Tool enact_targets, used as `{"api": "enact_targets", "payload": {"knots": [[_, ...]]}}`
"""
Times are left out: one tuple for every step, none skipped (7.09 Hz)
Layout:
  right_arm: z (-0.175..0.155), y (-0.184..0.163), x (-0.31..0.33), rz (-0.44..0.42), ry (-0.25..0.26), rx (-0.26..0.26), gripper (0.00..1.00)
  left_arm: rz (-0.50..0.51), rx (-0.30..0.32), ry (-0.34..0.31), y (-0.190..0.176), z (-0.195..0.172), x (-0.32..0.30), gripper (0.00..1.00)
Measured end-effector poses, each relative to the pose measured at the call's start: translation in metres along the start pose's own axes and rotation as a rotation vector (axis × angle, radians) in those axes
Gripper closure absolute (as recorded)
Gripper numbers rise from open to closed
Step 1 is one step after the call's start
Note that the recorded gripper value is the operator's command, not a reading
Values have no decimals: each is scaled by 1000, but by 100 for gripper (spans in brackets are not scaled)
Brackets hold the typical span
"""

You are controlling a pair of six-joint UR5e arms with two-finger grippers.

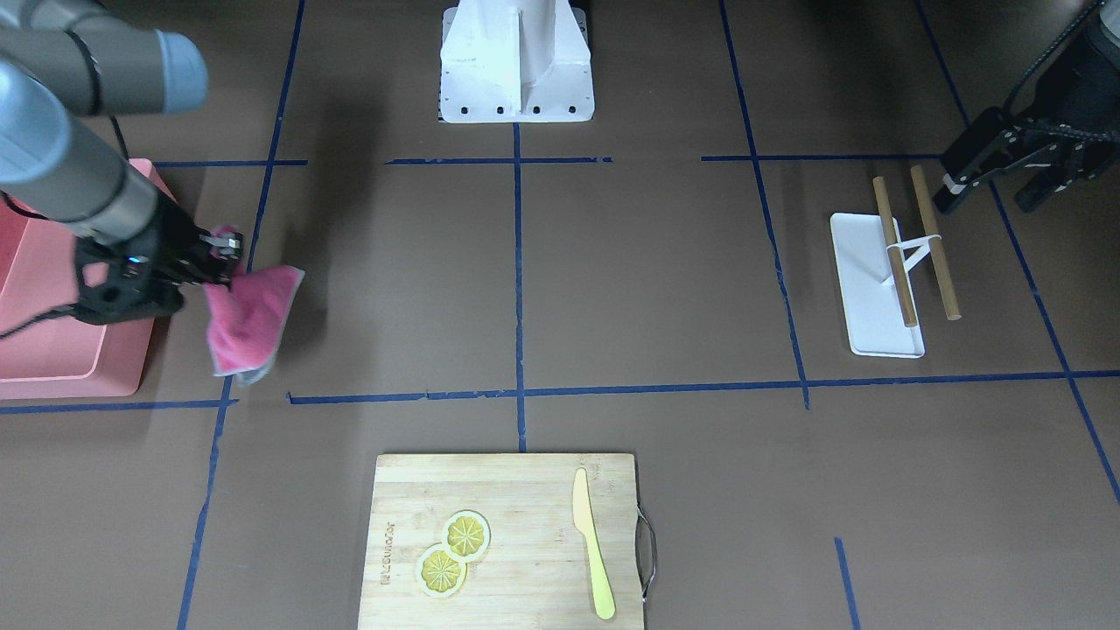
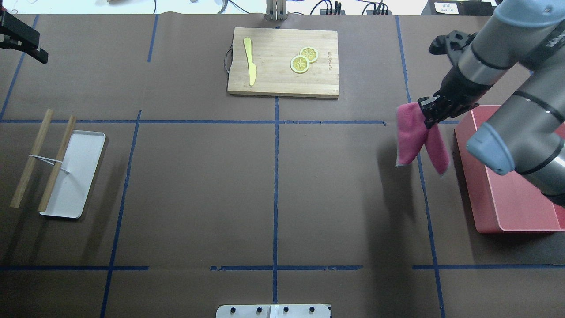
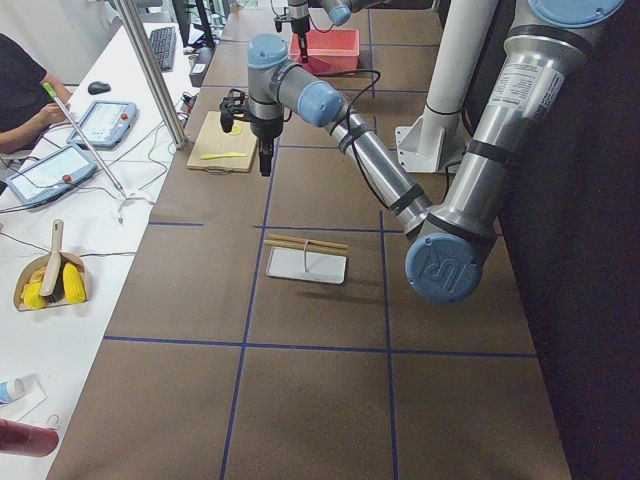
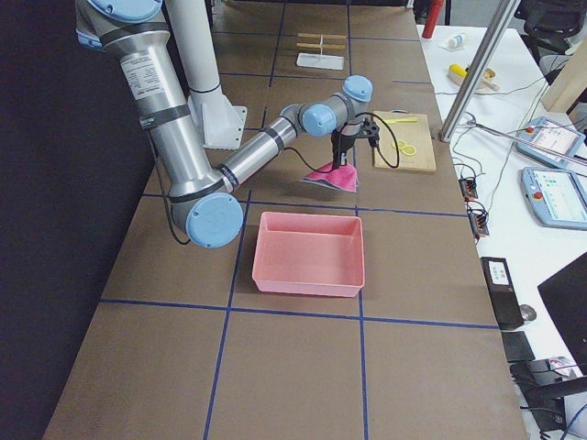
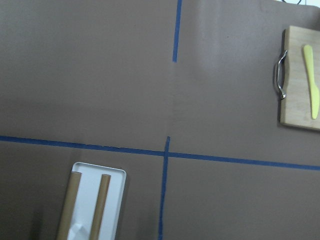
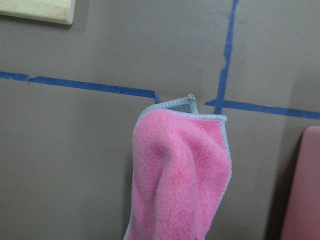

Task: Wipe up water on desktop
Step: 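Carry the pink cloth to the pink bin and release it with the right gripper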

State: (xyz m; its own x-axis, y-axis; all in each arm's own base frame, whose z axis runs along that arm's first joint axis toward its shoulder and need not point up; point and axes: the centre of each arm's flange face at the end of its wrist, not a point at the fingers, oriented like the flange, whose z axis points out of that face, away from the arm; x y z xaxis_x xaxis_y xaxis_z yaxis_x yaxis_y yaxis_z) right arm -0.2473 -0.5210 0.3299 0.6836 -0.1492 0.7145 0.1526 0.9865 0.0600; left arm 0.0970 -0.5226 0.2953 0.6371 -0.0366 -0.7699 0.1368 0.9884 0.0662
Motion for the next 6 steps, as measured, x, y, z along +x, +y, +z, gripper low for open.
{"api": "enact_targets", "payload": {"knots": [[-39, 14, 23, -48, 45, -2, 100, 45, -16, -27, 2, 1, -28, 0], [-69, 30, 53, -82, 79, -3, 99, 89, -38, -53, 7, 6, -60, 0], [-83, 46, 85, -97, 98, -5, 99, 121, -68, -79, 9, 15, -95, 0], [-86, 60, 113, -110, 107, -15, 97, 144, -102, -100, 9, 25, -138, 0], [-85, 69, 137, -119, 112, -27, 86, 168, -127, -113, 10, 30, -182, 0], [-80, 72, 154, -114, 118, -44, 80, 188, -151, -119, 13, 36, -220, 0]]}}
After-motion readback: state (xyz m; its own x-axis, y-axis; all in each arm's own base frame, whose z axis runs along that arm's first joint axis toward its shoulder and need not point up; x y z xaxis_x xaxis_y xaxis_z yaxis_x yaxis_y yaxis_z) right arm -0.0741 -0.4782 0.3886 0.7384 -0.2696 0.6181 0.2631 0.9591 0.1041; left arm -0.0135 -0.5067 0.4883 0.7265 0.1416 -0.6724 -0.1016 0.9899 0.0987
